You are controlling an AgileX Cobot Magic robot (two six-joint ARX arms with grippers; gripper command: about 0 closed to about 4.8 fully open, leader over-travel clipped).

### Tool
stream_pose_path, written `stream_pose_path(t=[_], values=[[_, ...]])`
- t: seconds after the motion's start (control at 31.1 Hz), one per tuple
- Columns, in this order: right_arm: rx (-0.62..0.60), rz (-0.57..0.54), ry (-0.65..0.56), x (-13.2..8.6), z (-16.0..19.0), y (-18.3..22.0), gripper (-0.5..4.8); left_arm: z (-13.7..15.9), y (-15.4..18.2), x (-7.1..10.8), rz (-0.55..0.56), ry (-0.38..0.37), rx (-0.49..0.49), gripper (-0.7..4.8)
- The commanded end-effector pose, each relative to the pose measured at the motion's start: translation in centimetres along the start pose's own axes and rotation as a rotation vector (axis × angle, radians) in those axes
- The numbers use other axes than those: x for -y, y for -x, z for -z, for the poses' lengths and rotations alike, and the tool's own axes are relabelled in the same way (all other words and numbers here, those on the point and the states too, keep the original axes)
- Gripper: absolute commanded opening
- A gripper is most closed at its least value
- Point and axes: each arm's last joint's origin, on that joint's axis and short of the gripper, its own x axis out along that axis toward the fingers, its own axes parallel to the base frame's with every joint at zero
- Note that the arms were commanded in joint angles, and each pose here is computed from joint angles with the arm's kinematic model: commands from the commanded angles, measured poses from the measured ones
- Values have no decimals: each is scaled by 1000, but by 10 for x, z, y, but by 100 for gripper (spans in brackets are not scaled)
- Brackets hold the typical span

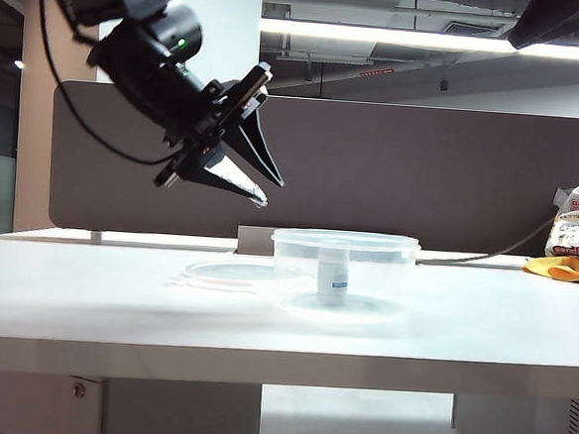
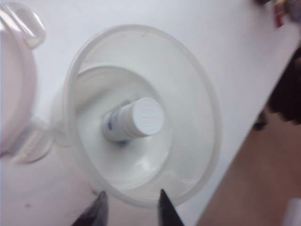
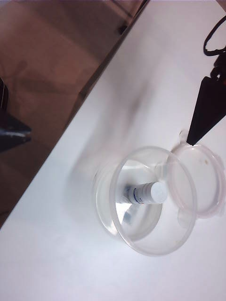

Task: Remove the lid of the round box, pick up the small white medicine bottle inside, and place it on the table.

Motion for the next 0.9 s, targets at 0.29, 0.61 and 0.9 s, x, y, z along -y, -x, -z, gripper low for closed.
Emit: stream_pose_path(t=[0.29, 0.61, 0.9], values=[[30, 0, 62, -6, -16, 15, -8, -8, -8, 45, -57, -126, -43, 149], [-26, 23, 82, -7, -26, 17, -8, -11, -16, 57, -92, -141, -69, 218], [12, 85, 112, -8, -38, 24, -8, -12, -19, 58, -93, -142, -80, 220]])
